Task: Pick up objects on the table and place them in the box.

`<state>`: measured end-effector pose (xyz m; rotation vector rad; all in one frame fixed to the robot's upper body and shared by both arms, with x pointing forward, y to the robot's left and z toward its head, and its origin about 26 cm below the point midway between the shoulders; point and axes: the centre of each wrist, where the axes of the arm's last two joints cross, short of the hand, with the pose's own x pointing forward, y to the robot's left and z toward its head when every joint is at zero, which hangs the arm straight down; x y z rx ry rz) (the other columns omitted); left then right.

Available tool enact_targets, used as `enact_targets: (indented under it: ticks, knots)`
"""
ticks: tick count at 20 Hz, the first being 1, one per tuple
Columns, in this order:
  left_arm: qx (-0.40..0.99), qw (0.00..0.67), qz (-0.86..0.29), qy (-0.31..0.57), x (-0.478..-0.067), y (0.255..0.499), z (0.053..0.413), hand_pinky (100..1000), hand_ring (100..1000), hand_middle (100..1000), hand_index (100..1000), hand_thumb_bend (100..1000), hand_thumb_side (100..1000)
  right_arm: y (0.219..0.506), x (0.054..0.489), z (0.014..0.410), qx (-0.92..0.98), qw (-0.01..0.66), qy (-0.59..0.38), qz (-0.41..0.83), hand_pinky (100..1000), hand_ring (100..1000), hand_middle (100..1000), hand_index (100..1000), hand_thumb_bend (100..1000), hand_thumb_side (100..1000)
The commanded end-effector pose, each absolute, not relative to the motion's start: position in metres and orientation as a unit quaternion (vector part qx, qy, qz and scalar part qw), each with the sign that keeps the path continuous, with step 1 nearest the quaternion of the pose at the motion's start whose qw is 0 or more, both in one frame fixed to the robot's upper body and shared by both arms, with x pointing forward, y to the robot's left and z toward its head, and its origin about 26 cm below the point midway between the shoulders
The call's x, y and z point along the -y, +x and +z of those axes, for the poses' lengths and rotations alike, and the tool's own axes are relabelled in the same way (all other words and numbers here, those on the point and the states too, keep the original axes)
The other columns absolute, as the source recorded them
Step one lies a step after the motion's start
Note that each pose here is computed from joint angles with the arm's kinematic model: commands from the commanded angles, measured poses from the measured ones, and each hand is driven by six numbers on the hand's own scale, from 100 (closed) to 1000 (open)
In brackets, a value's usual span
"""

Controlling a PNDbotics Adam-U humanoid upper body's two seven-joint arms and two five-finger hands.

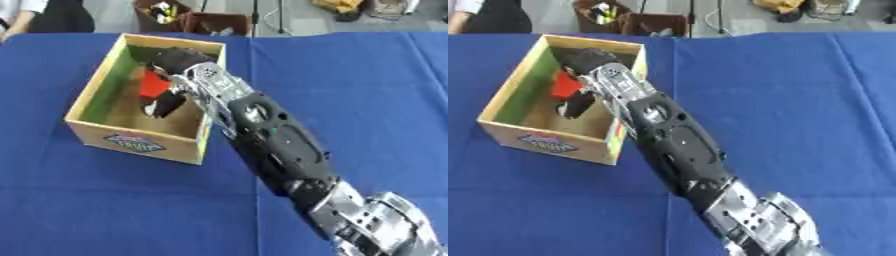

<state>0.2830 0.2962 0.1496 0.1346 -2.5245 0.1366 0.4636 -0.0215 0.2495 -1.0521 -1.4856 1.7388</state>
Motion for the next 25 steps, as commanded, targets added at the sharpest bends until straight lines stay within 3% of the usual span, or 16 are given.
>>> enact_targets:
  ticks: [1, 6, 13, 16, 18, 21, 23, 25]
  knots:
    - [0.955, 0.289, 0.047, 0.049, -0.296, 0.282, 0.156, 484, 644, 579, 755, 337, 876, 0.461, 0.021, 0.266, 0.567, 0.295, -0.416, 0.647, 852, 903, 871, 931, 694, 592]
    - [0.955, 0.29, 0.047, 0.05, -0.297, 0.281, 0.156, 484, 644, 579, 755, 337, 877, 0.453, 0.021, 0.283, 0.589, 0.282, -0.421, 0.63, 856, 897, 863, 927, 688, 643]
    - [0.954, 0.292, 0.049, 0.054, -0.299, 0.28, 0.154, 485, 644, 580, 755, 338, 879, 0.426, 0.039, 0.329, 0.67, 0.239, -0.403, 0.575, 847, 878, 838, 916, 604, 784]
    - [0.954, 0.292, 0.049, 0.056, -0.3, 0.279, 0.154, 485, 644, 581, 756, 338, 881, 0.411, 0.051, 0.345, 0.714, 0.231, -0.384, 0.537, 840, 866, 820, 906, 464, 844]
    - [0.953, 0.292, 0.049, 0.057, -0.3, 0.279, 0.153, 486, 645, 581, 756, 339, 882, 0.401, 0.06, 0.352, 0.738, 0.228, -0.373, 0.513, 839, 864, 817, 904, 423, 867]
    - [0.953, 0.292, 0.05, 0.06, -0.301, 0.279, 0.153, 486, 645, 582, 757, 340, 884, 0.388, 0.075, 0.359, 0.771, 0.223, -0.358, 0.478, 844, 861, 807, 904, 342, 983]
    - [0.953, 0.291, 0.051, 0.061, -0.302, 0.278, 0.153, 487, 645, 582, 757, 339, 888, 0.379, 0.085, 0.363, 0.794, 0.219, -0.343, 0.452, 840, 849, 804, 915, 329, 1000]
    - [0.953, 0.291, 0.053, 0.063, -0.302, 0.278, 0.153, 487, 645, 582, 757, 340, 889, 0.369, 0.101, 0.366, 0.821, 0.223, -0.32, 0.418, 847, 846, 810, 920, 181, 1000]
